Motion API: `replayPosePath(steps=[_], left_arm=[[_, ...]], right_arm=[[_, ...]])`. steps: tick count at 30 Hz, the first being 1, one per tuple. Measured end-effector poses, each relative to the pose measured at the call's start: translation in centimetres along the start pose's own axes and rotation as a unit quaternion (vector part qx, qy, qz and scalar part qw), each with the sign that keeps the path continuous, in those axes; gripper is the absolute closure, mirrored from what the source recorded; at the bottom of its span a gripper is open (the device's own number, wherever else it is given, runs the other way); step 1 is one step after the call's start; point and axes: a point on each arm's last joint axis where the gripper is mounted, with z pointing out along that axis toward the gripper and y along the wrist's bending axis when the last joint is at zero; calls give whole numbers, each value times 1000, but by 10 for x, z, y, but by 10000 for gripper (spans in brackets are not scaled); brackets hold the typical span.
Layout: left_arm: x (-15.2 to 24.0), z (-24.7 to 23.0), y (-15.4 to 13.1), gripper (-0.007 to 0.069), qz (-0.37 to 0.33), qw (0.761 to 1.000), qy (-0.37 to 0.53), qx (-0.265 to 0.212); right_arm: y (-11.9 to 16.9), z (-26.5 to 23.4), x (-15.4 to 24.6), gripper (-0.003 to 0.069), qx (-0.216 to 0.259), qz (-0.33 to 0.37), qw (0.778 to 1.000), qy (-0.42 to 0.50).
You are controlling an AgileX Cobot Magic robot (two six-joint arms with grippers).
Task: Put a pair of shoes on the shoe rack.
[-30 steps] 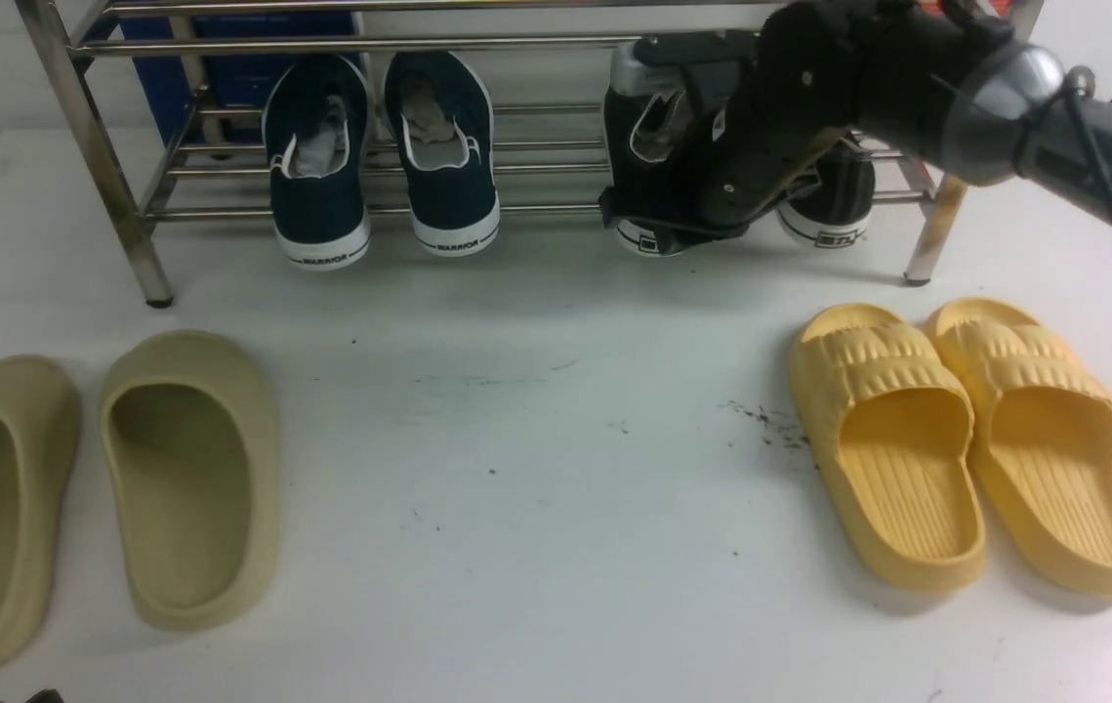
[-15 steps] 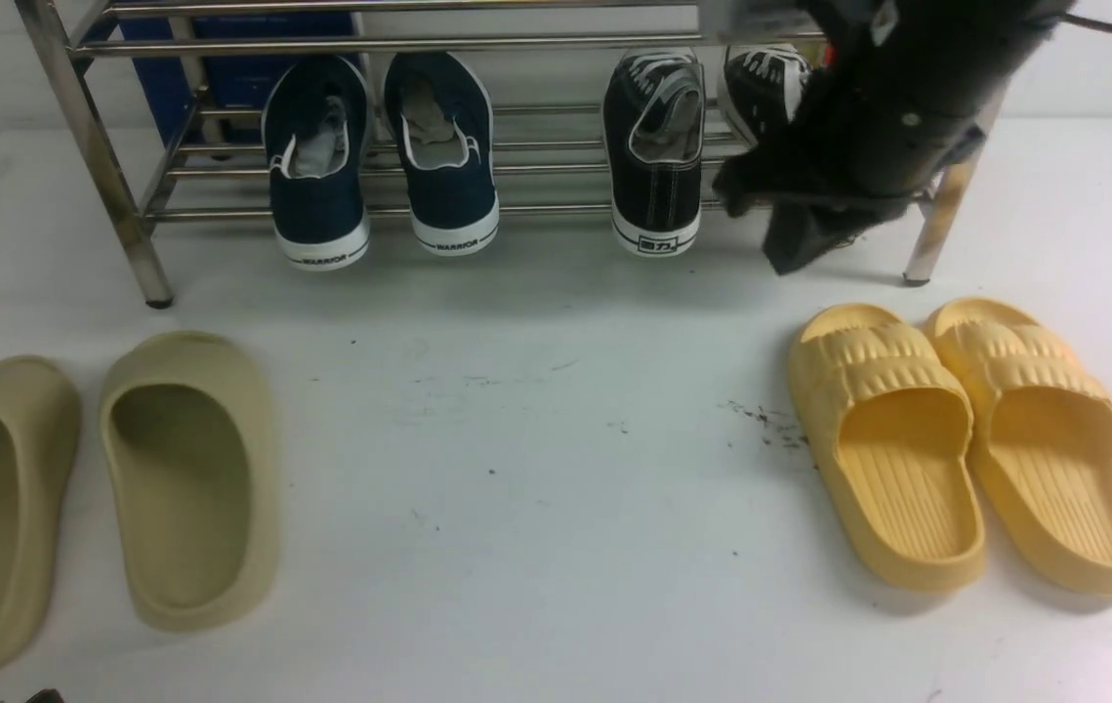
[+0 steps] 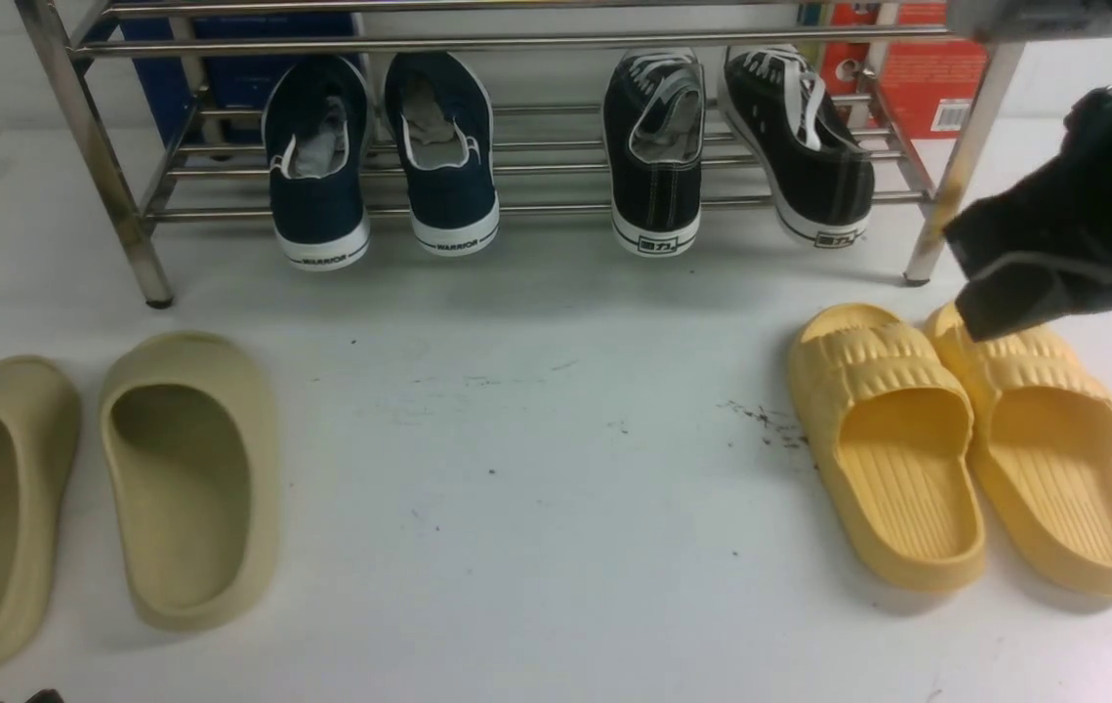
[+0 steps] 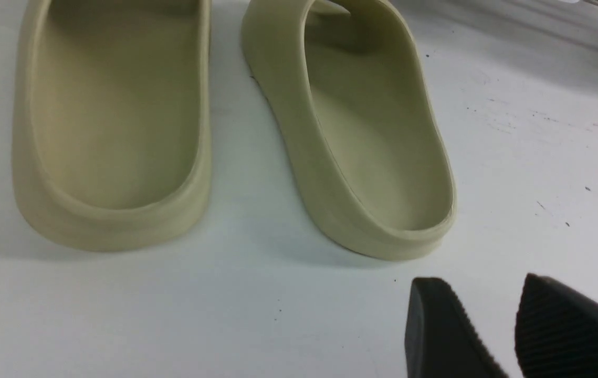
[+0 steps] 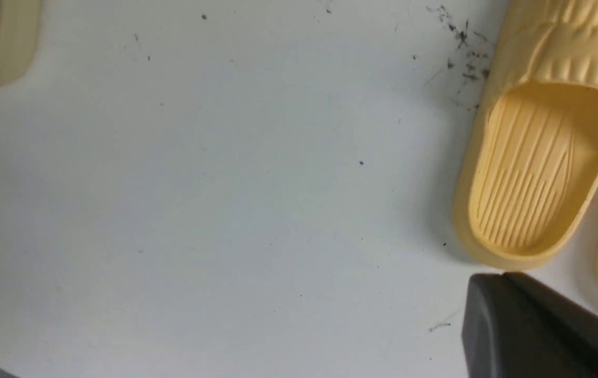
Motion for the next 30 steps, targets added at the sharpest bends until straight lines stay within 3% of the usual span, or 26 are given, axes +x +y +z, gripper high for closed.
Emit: replayPosePath(steps=[9, 12, 16, 19, 22, 26, 30], left_arm=[[0, 0, 0, 386, 0, 1000, 0, 0], [0, 0, 0, 386, 1, 1000, 0, 0], [0, 0, 0, 386, 1, 1000, 0, 0], [0, 0, 0, 386, 1, 1000, 0, 0], [0, 0, 0, 386, 1, 1000, 0, 0], [0, 0, 0, 386, 1, 1000, 0, 0], [0, 0, 0, 386, 1, 1000, 0, 0]], right_arm=[[-12, -8, 21, 662, 18, -81, 996, -22], [-23, -11, 41, 662, 28, -93, 992, -80], [-51, -22, 104, 662, 75, -73, 964, -244], [-66, -11, 146, 662, 110, -58, 947, -296], [-83, 17, 213, 662, 158, -32, 917, -364], [-95, 54, 260, 662, 188, 10, 901, -392], [-103, 79, 280, 662, 199, 35, 898, -392]])
